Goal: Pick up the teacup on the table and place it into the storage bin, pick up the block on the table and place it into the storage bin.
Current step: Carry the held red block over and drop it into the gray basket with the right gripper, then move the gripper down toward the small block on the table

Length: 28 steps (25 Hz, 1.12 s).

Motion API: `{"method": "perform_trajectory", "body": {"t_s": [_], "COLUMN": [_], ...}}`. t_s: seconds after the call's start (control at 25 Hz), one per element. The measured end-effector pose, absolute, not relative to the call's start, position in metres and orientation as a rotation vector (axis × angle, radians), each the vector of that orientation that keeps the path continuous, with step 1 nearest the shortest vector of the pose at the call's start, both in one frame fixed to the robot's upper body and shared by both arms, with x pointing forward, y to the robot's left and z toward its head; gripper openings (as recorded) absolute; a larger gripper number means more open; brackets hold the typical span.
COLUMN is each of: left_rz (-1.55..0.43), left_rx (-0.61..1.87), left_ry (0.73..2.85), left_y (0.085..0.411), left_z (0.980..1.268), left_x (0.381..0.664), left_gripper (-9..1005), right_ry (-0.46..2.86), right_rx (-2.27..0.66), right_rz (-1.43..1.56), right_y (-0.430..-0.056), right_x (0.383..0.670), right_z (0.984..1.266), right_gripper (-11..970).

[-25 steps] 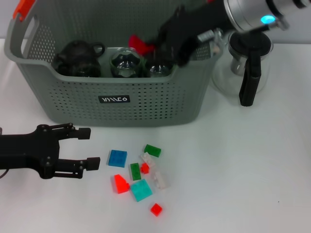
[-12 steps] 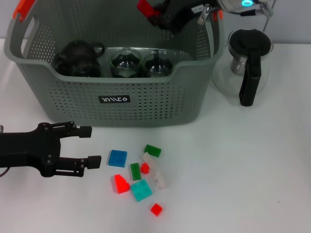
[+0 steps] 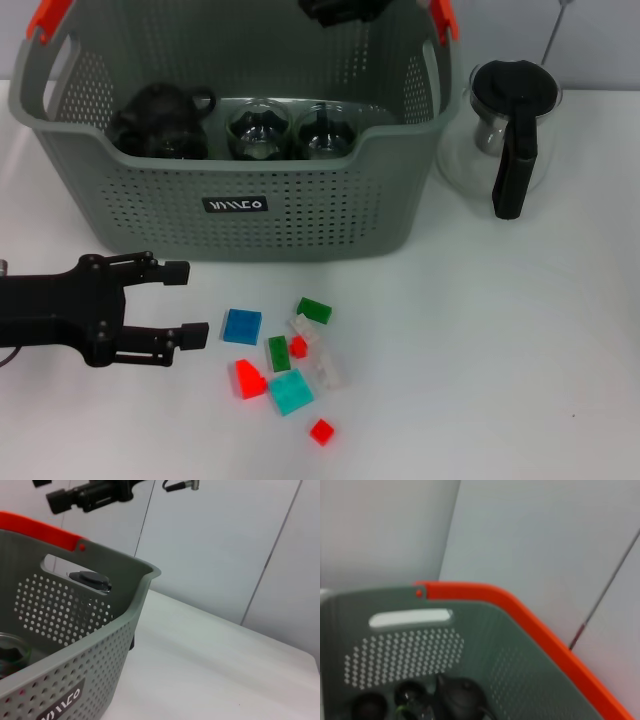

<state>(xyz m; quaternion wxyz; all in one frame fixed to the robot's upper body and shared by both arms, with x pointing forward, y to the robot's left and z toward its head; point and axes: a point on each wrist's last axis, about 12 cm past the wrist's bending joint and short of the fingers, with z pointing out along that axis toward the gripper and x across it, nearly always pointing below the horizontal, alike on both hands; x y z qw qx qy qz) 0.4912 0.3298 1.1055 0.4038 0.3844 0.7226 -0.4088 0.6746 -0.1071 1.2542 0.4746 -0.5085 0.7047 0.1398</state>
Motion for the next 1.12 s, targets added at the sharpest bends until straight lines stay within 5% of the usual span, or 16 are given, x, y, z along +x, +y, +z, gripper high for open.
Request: {"method": "perform_trajectory", "body": {"t_s": [0.2, 0.4, 0.72, 1.12], "left_rz": [-1.037, -1.035, -1.024, -1.018], "left_rx": [0.973, 0.967, 0.948, 0.951], "left_ry": [1.823, 1.831, 1.850, 1.851], "left_y": [0.330, 0.332, 0.336, 0.336], "left_z": [1.106, 1.106, 1.102, 1.101], "left_x": [0.491, 0.489, 0.484, 0.484], "left_gripper": [890, 890, 890, 890], "right_ry": [1.695, 1.727, 1.792, 1.873], "right_rx": [-1.316, -1.444, -1.726, -1.906], "right_rz": [0.556, 0.743, 0.861, 0.839], "right_y": [-0.124, -0.145, -0.160, -0.140], "right_x": [0.644, 0.614, 0.575, 0.569], "right_z": [1.274, 1.276, 1.238, 1.182], "right_gripper": [628, 857, 858, 857]}}
